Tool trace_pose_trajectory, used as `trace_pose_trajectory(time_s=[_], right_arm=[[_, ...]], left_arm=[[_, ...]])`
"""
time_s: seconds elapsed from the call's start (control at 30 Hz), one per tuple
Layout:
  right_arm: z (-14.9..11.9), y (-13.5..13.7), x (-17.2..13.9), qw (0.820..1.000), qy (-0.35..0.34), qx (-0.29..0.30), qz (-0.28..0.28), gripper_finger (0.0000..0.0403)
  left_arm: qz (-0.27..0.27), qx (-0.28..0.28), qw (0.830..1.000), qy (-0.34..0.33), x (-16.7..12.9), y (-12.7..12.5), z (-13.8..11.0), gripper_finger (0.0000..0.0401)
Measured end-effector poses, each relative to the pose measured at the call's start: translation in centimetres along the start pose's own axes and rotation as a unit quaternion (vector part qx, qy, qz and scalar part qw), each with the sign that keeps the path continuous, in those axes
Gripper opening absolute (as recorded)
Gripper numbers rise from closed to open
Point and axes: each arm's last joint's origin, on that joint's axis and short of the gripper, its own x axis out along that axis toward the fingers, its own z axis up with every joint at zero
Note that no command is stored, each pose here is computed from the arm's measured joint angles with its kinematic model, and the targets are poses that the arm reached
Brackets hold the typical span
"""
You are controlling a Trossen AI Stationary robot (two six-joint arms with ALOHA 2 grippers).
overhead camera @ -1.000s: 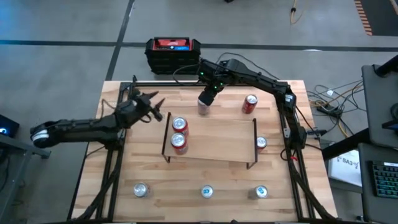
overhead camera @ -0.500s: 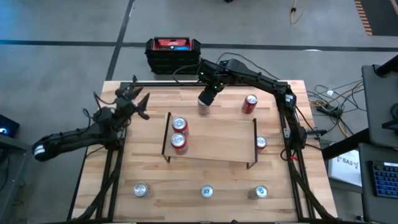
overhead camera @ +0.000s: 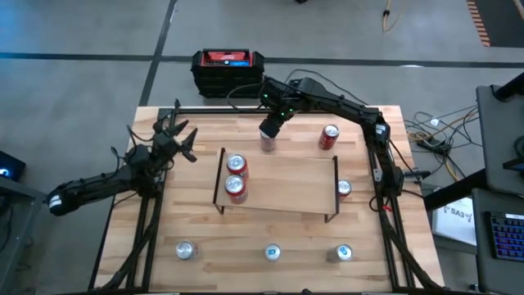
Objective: Place canned beverage on shelf
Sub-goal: Put the top silver soda can on the shelf
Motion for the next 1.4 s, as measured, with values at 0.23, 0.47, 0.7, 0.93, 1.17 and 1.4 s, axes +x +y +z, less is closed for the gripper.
trace_pose_trajectory(time_s=[0.23, 0.47, 0.7, 0.93, 1.17, 1.4], right_arm=[[0.4, 0.1, 0.0, 1.000, -0.019, 0.002, 0.004, 0.0075], [0.5, 0.1, 0.0, 1.000, -0.025, 0.003, 0.005, 0.0075], [0.5, -0.2, 0.2, 0.999, -0.021, -0.022, -0.011, 0.0079], [0.0, -0.6, 2.2, 0.998, 0.024, -0.045, 0.023, 0.0084], [0.8, -0.7, 2.3, 0.998, -0.016, -0.058, 0.034, 0.0102], [0.0, -1.1, 2.1, 0.999, 0.029, -0.028, 0.027, 0.0105]], left_arm=[[-0.002, 0.004, 1.000, 0.009, 0.1, -0.1, -0.2, 0.0195], [-0.003, 0.009, 1.000, 0.019, 0.3, -0.2, -0.4, 0.0195], [-0.005, 0.013, 0.999, 0.029, 0.4, -0.3, -0.7, 0.0195], [-0.006, 0.017, 0.999, 0.038, 0.5, -0.4, -0.9, 0.0195], [-0.008, 0.021, 0.999, 0.046, 0.6, -0.5, -1.1, 0.0195], [-0.009, 0.024, 0.998, 0.052, 0.6, -0.5, -1.2, 0.0195]])
